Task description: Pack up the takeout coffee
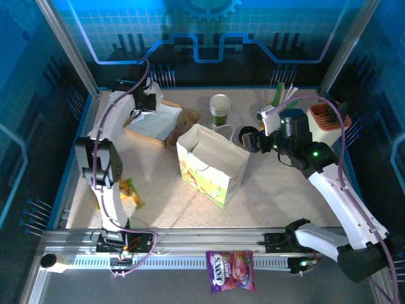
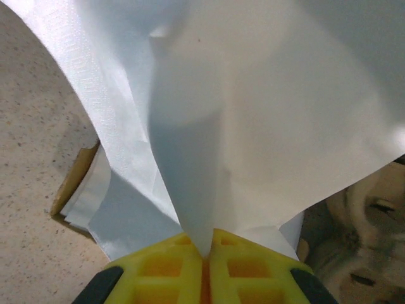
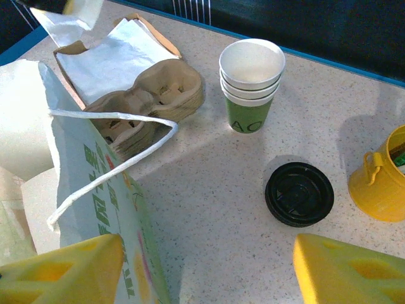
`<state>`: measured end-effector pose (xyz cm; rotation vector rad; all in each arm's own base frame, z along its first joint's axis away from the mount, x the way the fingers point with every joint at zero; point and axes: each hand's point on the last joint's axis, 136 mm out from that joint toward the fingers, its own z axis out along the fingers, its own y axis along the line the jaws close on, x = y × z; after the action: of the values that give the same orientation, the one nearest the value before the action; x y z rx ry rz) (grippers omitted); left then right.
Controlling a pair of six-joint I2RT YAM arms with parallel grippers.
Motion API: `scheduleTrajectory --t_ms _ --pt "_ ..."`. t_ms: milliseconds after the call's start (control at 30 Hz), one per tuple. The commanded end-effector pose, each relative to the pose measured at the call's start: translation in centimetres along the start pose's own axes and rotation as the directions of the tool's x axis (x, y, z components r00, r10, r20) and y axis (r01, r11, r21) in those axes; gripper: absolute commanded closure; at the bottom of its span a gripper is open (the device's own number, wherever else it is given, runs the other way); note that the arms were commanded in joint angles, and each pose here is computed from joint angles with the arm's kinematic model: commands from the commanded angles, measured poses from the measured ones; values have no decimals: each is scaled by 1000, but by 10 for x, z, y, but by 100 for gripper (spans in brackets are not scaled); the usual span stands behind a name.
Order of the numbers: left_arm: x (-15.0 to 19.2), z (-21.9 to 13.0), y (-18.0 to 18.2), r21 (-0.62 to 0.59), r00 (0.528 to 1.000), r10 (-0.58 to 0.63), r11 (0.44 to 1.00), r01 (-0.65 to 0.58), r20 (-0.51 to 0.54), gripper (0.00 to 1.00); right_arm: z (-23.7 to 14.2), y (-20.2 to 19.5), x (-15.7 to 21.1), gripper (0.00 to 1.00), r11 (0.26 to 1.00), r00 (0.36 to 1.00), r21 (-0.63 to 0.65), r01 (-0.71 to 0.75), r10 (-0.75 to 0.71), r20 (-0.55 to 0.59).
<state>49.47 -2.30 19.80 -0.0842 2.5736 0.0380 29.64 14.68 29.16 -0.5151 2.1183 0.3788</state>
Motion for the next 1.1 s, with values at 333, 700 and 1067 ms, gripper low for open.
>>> scheduleTrajectory --t_ms 333,700,1067 --pt "-20 -181 -88 9 796 333 921 -390 506 90 -11 11 -37 27 997 995 -77 -15 23 97" --pt "52 -250 -175 -148 393 692 583 -799 606 88 -17 -4 -33 27 999 993 -30 -38 42 111" --pt "105 -239 -213 -115 229 781 357 -927 581 86 -26 -11 -24 27 997 991 -13 -76 77 110"
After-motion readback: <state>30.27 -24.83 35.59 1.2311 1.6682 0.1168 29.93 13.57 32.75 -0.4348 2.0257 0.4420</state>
